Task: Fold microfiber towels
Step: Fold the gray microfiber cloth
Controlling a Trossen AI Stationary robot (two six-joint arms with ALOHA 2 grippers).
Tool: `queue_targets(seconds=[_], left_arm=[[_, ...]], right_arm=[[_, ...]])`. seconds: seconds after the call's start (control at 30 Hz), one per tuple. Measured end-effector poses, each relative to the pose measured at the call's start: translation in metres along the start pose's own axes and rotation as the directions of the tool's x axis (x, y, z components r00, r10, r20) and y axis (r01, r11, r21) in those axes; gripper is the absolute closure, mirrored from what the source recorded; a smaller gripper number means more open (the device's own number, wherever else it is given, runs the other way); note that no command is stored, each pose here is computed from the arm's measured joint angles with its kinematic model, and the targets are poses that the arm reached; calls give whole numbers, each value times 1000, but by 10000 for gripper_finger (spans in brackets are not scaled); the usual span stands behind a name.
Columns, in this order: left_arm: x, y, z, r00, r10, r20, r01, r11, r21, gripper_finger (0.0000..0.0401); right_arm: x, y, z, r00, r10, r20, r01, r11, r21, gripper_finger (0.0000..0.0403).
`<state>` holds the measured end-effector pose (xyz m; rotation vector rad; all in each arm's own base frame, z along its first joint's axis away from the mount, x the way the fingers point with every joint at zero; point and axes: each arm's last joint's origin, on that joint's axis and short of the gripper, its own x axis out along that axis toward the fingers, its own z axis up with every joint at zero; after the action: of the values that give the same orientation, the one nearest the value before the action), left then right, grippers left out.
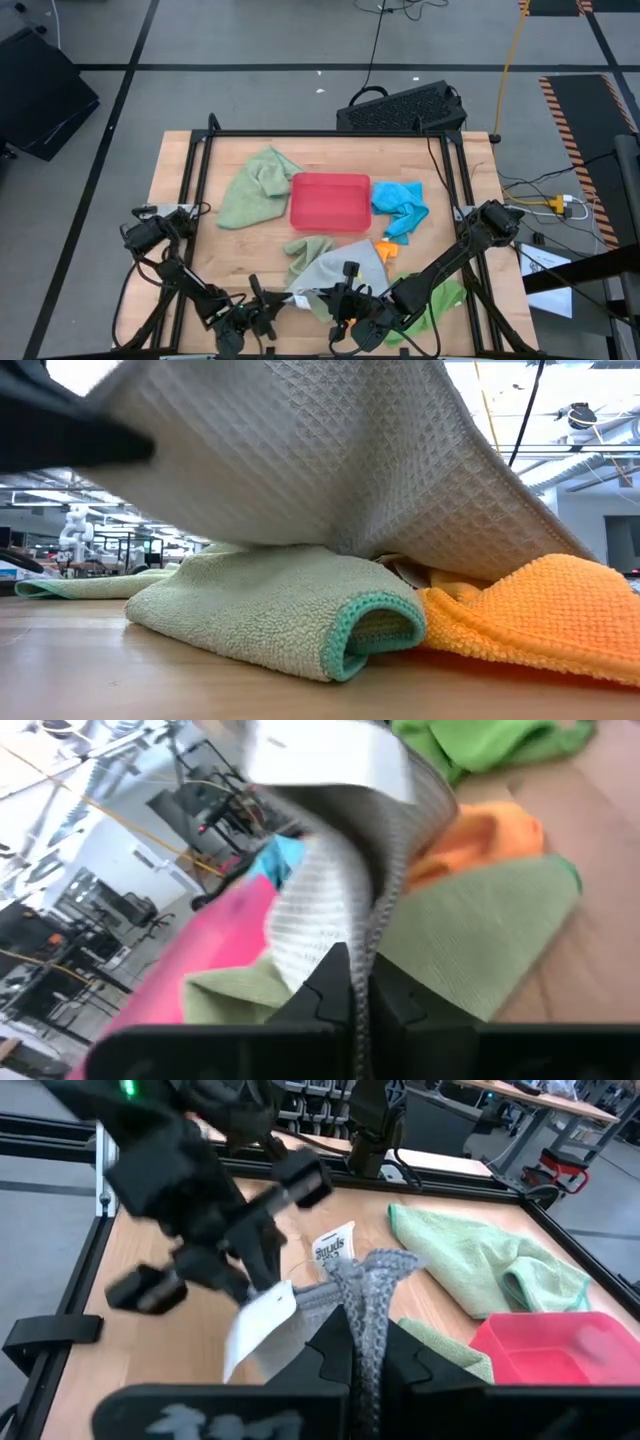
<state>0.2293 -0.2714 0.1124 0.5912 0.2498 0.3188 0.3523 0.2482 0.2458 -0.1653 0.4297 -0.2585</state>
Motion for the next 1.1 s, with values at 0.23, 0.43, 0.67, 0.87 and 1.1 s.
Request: queue_targets(seconds=[0.23, 0.43, 0.67, 0.87, 1.1], left_arm=[[-26, 48, 50, 998, -30, 58, 37, 993, -111, 394], [-64, 117, 92, 988, -58, 141, 95, 958, -272, 393], [-109, 194, 112, 984, -8, 181, 78, 918, -388, 396], [-118, 228, 110, 987, 25, 158, 51, 888, -457, 397], [-123, 260, 108, 990, 69, 121, 1, 867, -499, 398]], right_arm=[[16, -12, 16, 997, 17, 70, -13, 999, -50, 401], [13, -30, 52, 959, 139, 247, -120, 989, -90, 401], [2, -68, 85, 918, 202, 342, -171, 978, -120, 401], [34, -116, 94, 868, 349, 354, -315, 937, -150, 401], [69, -181, 97, 802, 457, 385, -460, 883, -89, 401]])
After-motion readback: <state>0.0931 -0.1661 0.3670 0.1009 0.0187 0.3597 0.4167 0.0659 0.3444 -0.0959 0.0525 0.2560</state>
